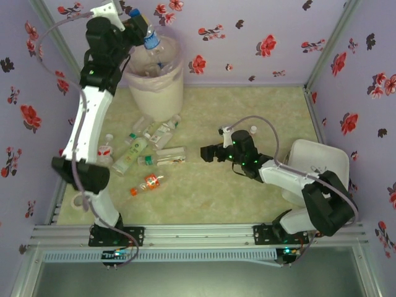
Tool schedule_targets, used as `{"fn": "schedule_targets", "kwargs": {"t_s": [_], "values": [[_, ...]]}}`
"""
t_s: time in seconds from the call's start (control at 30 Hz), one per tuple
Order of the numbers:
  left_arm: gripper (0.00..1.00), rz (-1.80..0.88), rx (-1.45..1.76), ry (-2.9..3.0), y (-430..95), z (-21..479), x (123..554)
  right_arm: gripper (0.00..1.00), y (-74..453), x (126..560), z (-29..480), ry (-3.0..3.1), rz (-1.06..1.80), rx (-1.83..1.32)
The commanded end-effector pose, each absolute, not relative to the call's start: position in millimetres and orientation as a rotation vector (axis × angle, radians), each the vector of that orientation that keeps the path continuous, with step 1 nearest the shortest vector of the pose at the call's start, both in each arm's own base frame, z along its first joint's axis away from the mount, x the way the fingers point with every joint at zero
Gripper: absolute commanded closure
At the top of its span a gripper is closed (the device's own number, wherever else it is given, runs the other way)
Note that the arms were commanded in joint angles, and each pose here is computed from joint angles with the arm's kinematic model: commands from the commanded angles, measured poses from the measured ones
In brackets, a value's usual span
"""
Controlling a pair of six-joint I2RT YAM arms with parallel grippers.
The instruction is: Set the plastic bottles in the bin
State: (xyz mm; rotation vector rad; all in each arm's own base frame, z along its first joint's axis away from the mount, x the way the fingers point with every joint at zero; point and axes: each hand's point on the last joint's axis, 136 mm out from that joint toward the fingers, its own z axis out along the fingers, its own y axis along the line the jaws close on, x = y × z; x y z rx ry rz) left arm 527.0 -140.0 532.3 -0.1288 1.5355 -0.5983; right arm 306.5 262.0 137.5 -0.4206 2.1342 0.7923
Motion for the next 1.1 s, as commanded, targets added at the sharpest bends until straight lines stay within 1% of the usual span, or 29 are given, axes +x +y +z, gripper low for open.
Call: {"fn": "schedule_targets", "kwargs": {"t_s": [0.0, 0.13, 0.3, 0.5, 0.57, 0.67, 0.7, 0.8, 0.83, 0.87, 0.9, 1.07], "values": [[1.0, -0.475, -0.142, 1.564, -128.6, 518.9, 564.2, 0.0, 243.9, 296.9, 129.9, 2.183, 0.704, -0.421], [1.0, -0.461, -0.167, 1.622, -129.8, 483.5, 601.2, 0.0, 233.4, 291.6, 127.5, 2.206, 0.656, -0.413], [1.0, -0.465, -0.14, 1.754, -143.4, 418.4, 625.4, 0.0, 233.3, 292.2, 129.5, 2.202, 0.662, -0.397], [1.0, -0.489, 0.041, 1.994, -170.0, 335.6, 625.5, 0.0, 241.2, 293.0, 128.1, 2.226, 0.679, -0.441], [1.0, -0.475, 0.088, 2.059, -175.0, 312.8, 622.1, 0.0, 245.9, 293.5, 126.9, 2.234, 0.688, -0.462], [1.0, -0.464, 0.105, 2.116, -175.3, 292.0, 618.9, 0.0, 255.9, 291.5, 124.6, 2.233, 0.689, -0.531], [0.89, -0.464, 0.108, 2.127, -175.4, 288.5, 618.0, 0.0, 260.1, 290.5, 124.8, 2.227, 0.688, -0.566], [0.47, -0.486, 0.121, 2.126, -175.2, 293.1, 614.0, 0.0, 272.7, 286.6, 123.6, 2.222, 0.715, -0.685], [0.38, -0.49, 0.121, 2.119, -173.9, 297.5, 612.5, 0.01, 278.6, 283.2, 123.6, 2.219, 0.736, -0.743], [0.3, -0.496, 0.122, 2.107, -172.5, 304.1, 610.4, 0.0, 283.9, 279.9, 123.1, 2.22, 0.75, -0.809], [0.25, -0.497, 0.121, 2.093, -170.4, 311.6, 608.7, 0.0, 288.7, 276.6, 122.6, 2.216, 0.759, -0.879], [0.05, -0.514, 0.144, 2.01, -162.1, 362.4, 592.4, 0.0, 304.9, 270.5, 117.5, 2.195, 0.762, -1.127]]}}
